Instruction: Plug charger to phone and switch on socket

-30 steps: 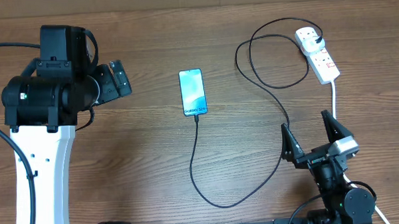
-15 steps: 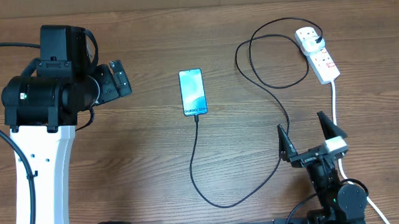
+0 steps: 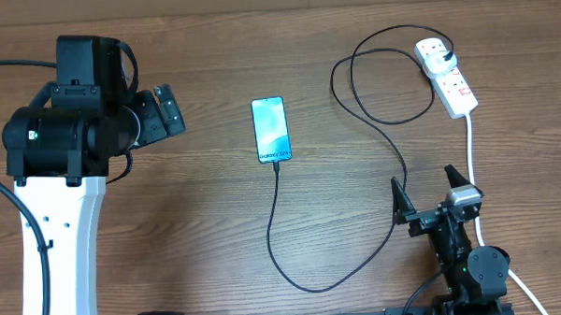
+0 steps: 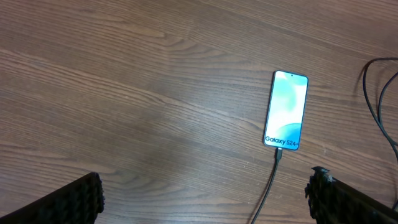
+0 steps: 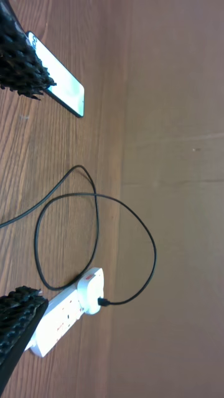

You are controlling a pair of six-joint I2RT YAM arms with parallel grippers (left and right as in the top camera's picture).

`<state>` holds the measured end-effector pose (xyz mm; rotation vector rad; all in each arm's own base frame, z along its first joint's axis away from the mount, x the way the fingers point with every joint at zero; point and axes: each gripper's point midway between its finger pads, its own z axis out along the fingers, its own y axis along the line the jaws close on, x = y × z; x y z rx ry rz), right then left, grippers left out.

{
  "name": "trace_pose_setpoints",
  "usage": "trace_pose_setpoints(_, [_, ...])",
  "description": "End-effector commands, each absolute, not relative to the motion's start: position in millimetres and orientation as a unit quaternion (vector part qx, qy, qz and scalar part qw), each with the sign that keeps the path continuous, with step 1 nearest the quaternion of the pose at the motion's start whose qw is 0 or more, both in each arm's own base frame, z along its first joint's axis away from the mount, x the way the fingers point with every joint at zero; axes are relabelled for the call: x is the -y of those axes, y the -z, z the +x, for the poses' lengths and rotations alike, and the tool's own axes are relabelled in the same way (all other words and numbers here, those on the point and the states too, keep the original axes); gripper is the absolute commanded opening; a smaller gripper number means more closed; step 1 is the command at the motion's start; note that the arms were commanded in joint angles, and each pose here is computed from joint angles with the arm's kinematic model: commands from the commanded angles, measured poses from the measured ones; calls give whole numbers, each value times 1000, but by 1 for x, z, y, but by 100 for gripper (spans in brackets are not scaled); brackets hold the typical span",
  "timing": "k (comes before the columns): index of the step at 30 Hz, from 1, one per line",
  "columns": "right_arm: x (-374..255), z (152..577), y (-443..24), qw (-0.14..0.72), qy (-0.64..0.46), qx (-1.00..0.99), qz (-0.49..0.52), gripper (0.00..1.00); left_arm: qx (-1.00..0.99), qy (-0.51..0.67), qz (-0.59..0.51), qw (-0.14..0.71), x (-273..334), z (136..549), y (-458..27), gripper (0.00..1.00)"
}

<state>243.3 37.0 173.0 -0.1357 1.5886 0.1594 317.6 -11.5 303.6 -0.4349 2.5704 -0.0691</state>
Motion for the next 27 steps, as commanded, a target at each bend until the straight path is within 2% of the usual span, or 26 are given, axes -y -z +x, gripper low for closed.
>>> trace_pose_setpoints(1, [-31, 244, -170, 696, -62, -714, -47, 100, -950, 30, -167, 261, 13, 319, -302, 100])
trace_pose_setpoints(27, [-28, 245, -170, 697, -53, -713, -42, 100, -950, 30, -167, 261, 13, 319, -302, 100])
